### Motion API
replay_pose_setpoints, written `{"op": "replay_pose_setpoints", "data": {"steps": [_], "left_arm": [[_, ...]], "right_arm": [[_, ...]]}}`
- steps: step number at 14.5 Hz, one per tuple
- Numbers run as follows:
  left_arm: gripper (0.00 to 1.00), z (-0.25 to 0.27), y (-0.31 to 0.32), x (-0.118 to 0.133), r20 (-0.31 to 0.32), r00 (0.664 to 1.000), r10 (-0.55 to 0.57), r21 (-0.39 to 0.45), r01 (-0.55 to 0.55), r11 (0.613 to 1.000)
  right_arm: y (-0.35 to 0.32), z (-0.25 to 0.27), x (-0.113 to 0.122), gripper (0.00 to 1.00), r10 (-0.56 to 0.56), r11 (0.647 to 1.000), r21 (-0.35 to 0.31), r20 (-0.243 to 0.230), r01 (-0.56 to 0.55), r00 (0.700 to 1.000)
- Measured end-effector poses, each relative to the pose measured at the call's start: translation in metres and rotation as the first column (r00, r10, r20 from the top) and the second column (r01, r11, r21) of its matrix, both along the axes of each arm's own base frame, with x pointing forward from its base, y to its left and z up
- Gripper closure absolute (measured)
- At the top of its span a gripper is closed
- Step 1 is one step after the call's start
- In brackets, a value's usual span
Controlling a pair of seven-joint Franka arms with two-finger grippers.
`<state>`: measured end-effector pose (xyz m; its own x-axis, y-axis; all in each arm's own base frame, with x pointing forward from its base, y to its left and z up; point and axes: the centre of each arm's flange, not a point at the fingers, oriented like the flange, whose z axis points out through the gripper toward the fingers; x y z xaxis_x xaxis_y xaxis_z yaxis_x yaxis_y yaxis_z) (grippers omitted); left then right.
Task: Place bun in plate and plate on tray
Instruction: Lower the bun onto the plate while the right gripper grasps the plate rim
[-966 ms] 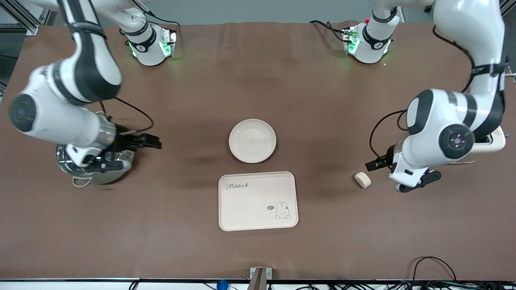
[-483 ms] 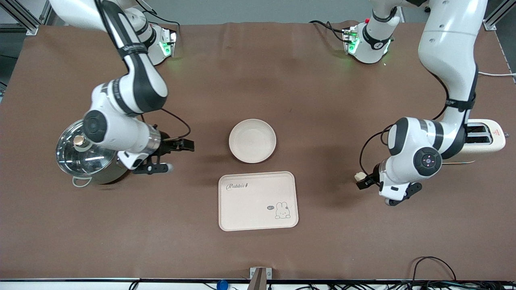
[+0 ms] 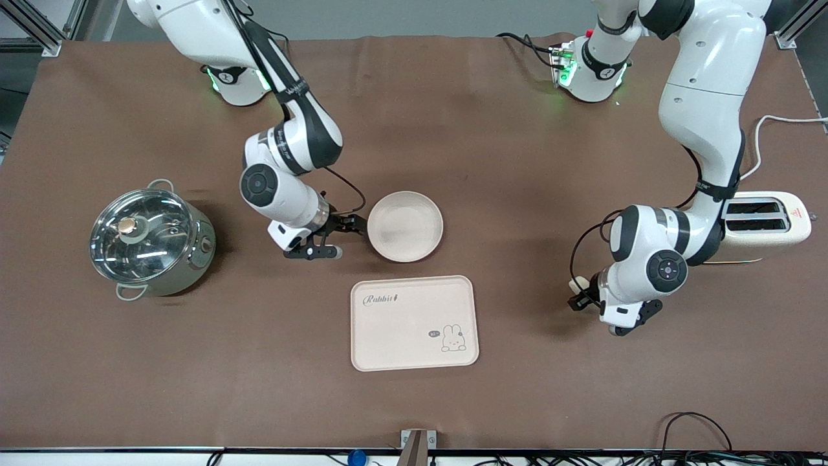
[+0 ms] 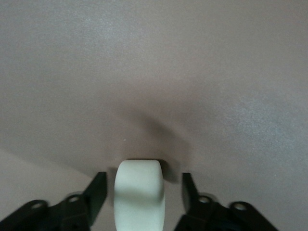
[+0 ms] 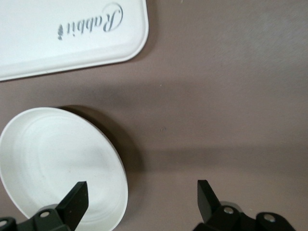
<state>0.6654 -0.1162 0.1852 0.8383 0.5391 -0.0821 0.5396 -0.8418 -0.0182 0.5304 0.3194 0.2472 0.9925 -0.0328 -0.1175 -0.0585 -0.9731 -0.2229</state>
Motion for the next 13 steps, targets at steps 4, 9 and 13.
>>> {"op": "replay_pose_setpoints", "data": {"steps": [4,9,13], "left_arm": [[0.67,0.005,-0.052,-0.010,-0.011,0.996,0.088,-0.022,-0.088,0.996],[0.67,0.049,-0.194,-0.049,-0.013,0.983,0.181,-0.090,-0.182,0.979],[0.66,0.072,-0.303,-0.103,-0.013,0.973,0.231,-0.102,-0.232,0.968]], "right_arm": [[0.017,-0.022,-0.019,0.00,0.024,1.000,-0.012,0.034,-0.024,0.999],[0.037,-0.036,-0.045,0.22,0.028,0.999,-0.024,0.053,-0.027,0.998],[0.035,-0.036,-0.044,0.37,0.023,0.999,-0.026,0.056,-0.021,0.998]]}}
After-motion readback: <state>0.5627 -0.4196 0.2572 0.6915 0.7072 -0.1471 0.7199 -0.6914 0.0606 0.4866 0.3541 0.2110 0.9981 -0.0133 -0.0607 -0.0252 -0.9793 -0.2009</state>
